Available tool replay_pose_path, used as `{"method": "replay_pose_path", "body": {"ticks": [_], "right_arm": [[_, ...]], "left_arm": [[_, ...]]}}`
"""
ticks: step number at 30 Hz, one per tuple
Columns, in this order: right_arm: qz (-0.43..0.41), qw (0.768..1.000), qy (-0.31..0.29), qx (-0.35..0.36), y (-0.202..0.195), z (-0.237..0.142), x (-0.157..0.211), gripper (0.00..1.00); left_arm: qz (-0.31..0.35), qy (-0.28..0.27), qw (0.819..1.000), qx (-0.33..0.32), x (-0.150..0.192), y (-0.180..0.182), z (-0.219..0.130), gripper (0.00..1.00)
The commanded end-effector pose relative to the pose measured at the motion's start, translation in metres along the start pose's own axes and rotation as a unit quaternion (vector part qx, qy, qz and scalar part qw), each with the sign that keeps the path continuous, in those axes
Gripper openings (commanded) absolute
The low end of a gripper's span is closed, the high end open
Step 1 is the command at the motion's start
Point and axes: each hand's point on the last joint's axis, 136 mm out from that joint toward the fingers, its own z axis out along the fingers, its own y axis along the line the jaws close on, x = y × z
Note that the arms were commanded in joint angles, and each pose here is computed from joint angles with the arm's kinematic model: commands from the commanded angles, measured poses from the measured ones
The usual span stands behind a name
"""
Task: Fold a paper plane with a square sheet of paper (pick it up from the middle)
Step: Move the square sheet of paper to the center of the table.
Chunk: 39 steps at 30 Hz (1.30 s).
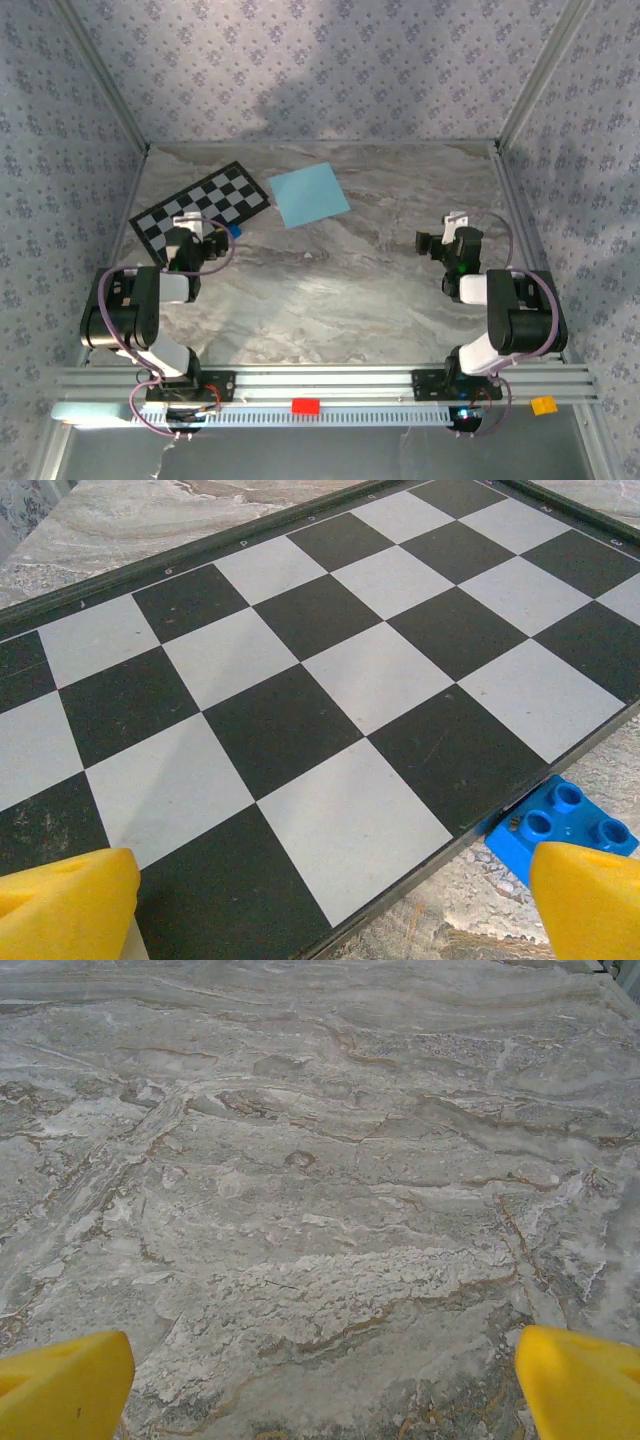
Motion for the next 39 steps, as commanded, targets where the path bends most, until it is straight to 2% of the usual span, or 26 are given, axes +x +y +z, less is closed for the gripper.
{"method": "replay_pose_path", "body": {"ticks": [1,21,28,31,34,39], "right_arm": [[0.0,1.0,-0.017,-0.001,-0.001,0.002,-0.013,1.0],[0.001,1.0,-0.019,0.0,-0.001,0.002,-0.013,1.0],[-0.022,0.999,-0.021,-0.023,0.011,-0.003,-0.019,1.0],[-0.027,0.999,-0.002,-0.036,0.016,-0.004,-0.028,1.0],[-0.009,0.997,0.047,-0.056,0.023,-0.007,-0.036,1.0],[0.028,0.986,0.113,-0.123,0.054,-0.008,-0.051,0.99]], "left_arm": [[0.006,-0.029,1.0,0.007,-0.021,-0.002,0.001,1.0],[0.004,-0.028,0.999,0.032,-0.021,-0.005,0.0,1.0],[0.012,-0.062,0.998,0.021,-0.028,-0.006,-0.016,1.0],[0.0,-0.06,0.998,0.004,-0.039,0.0,-0.025,1.0],[-0.033,-0.029,0.999,-0.011,-0.046,0.008,-0.032,1.0],[-0.08,-0.011,0.996,-0.026,-0.056,0.013,-0.046,1.0]]}}
